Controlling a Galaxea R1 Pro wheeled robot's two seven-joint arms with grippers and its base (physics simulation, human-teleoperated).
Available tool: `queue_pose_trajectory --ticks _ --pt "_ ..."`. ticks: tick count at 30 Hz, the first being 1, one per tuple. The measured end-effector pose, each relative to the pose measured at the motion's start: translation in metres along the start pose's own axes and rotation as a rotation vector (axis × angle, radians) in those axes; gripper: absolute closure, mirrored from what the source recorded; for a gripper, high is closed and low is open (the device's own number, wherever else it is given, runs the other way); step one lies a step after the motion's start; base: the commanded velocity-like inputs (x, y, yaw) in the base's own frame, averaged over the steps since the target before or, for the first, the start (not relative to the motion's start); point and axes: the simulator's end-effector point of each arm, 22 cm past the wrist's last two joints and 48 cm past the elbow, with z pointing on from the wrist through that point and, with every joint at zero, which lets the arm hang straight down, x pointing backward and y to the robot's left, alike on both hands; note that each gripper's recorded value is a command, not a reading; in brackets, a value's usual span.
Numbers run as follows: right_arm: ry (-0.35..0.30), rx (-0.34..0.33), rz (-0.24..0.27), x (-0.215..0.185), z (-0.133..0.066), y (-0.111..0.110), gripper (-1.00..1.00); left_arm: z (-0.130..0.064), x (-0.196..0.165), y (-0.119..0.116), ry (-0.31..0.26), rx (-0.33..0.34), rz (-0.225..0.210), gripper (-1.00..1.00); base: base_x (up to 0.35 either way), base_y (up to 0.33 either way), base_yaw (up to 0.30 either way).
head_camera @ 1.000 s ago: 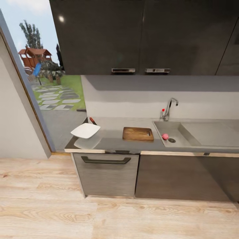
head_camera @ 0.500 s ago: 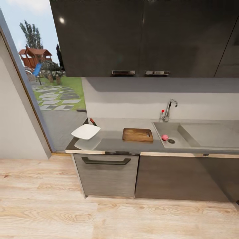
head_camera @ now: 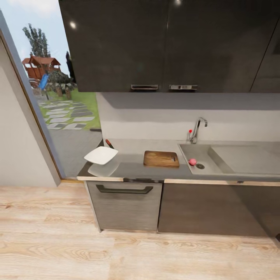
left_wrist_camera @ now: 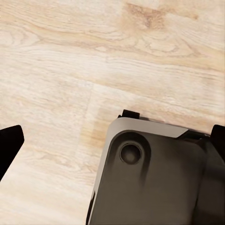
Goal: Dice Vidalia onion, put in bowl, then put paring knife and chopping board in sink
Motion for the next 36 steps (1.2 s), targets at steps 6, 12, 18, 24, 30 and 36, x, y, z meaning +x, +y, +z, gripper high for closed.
queue_pose_trajectory --ticks 6,12,18,24,30,36 --pt "0.001 -0.004 0.009 -0.003 -0.005 0.006 -1.00 -0.005 0.000 0.001 0.000 0.001 0.000 -1.00 0.000 0.000 0.000" --pt "0.002 -0.008 0.010 -0.005 -0.010 0.008 -1.00 -0.011 0.001 0.002 0.000 0.000 0.000 -1.00 0.000 0.000 0.000" --pt "0.002 -0.011 0.013 -0.008 -0.015 0.010 -1.00 -0.016 0.001 0.003 0.001 0.000 0.000 -1.00 0.000 0.000 0.000" --pt "0.004 -0.004 0.009 -0.009 -0.019 0.006 -1.00 -0.021 0.003 -0.001 0.002 0.007 -0.001 -1.00 0.000 0.000 0.000" --pt "0.003 -0.001 0.006 -0.011 -0.023 0.003 -1.00 -0.026 0.004 -0.003 0.003 0.011 -0.001 -1.00 0.000 0.000 0.000" --pt "0.003 -0.003 0.006 -0.012 -0.024 0.004 -1.00 -0.028 0.005 -0.003 0.004 0.012 -0.001 -1.00 0.000 0.000 0.000"
